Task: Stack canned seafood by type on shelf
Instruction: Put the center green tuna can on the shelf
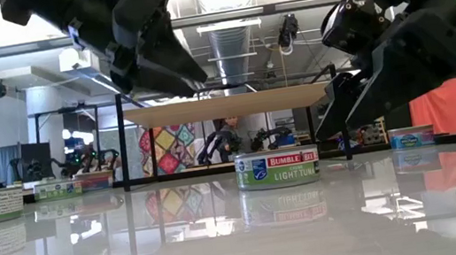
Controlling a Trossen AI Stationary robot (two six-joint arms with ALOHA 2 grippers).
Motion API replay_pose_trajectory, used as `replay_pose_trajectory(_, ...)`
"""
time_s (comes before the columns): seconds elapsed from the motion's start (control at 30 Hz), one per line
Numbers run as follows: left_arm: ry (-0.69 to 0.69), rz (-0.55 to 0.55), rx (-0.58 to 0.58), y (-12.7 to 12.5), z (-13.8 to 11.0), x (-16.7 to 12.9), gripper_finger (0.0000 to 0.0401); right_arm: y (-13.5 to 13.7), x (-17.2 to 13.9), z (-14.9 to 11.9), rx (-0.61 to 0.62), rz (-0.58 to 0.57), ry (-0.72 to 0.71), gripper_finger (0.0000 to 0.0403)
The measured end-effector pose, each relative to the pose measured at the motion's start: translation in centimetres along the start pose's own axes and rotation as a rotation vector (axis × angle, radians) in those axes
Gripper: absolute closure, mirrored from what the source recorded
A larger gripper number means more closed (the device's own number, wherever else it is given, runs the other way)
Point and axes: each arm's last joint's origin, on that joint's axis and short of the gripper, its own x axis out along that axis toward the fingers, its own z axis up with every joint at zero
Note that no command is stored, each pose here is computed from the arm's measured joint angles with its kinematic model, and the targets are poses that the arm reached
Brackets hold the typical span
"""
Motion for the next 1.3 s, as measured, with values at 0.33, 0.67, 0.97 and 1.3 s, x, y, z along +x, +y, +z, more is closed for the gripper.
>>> replay_pose_trajectory(0.33, 0.035, -0.01, -0.004, -0.3, -3.2, 2.0, 0.0152, 0.0, 1.8, -0.7, -0.007, -0.016, -0.022, 0.0009)
replay_pose_trajectory(0.67, 0.194, 0.011, -0.002, -0.9, -7.0, 5.8, 0.0165, 0.1, 4.7, -1.2, 0.0, -0.015, -0.022, 0.0009)
replay_pose_trajectory(0.97, 0.2, 0.034, 0.015, -1.9, -7.3, 7.7, 0.017, 0.2, 6.7, 0.0, -0.004, -0.022, -0.032, 0.0009)
replay_pose_trajectory(1.3, 0.202, 0.025, 0.023, -2.1, -7.2, 7.8, 0.017, 0.2, 6.9, 0.7, -0.042, -0.045, -0.013, 0.0009)
